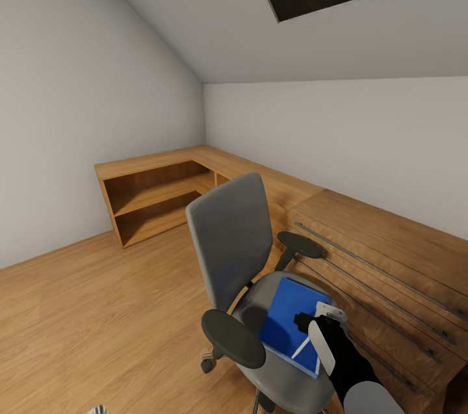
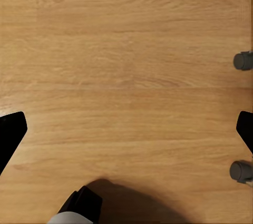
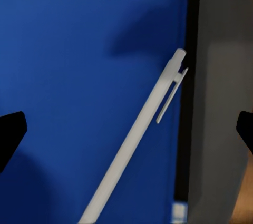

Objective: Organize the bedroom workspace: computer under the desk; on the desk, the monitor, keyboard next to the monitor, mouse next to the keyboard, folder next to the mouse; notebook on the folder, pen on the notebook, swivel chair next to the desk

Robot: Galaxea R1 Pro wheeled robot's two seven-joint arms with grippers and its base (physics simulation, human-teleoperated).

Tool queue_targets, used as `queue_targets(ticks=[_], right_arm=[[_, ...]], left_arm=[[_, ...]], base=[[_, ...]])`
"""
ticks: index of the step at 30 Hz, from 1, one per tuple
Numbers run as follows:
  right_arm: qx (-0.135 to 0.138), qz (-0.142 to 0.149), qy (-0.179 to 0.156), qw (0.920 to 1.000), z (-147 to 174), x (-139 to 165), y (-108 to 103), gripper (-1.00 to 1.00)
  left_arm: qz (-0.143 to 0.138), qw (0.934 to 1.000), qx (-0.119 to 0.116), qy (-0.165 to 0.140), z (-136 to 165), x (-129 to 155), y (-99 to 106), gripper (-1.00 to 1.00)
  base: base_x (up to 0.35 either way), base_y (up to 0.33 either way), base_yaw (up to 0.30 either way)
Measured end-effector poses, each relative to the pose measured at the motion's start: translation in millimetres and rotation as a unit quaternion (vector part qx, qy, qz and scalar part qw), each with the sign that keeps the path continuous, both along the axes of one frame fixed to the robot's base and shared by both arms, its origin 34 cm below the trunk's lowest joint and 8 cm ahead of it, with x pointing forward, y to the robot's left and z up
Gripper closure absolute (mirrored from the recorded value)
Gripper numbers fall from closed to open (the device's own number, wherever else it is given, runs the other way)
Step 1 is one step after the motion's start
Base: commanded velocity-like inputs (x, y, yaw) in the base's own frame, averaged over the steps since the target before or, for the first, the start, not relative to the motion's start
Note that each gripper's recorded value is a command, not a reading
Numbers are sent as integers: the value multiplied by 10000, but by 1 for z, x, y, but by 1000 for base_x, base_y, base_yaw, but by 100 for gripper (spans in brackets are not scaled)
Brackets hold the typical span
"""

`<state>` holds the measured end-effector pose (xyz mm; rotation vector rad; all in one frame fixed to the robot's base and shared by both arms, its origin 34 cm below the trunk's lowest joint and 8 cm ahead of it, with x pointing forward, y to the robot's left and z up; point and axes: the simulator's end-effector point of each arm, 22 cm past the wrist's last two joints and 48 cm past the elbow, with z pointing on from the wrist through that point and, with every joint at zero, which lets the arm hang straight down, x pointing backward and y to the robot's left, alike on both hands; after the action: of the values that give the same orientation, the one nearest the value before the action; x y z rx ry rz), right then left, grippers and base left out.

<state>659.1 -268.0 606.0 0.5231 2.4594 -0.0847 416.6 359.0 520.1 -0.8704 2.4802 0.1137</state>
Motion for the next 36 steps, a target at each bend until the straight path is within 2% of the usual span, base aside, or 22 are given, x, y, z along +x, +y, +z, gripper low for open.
queue_targets(ticks=[10,20,31,36], right_arm=[[107,79,-31,9999,-1,1,5,-100],[107,79,-30,9999,-20,-1,5,-100],[100,78,-26,9999,-20,-1,4,-100],[97,78,-26,9999,-30,-2,4,-100]], left_arm=[[49,9999,48,-109,3,4,2,-100],[25,9999,42,-110,-17,2,0,-100],[25,9999,57,-113,-16,2,1,-100],[25,9999,59,-115,-26,1,1,-100]], base=[[0,0,0],[0,0,0],[0,0,0],[0,0,0]])
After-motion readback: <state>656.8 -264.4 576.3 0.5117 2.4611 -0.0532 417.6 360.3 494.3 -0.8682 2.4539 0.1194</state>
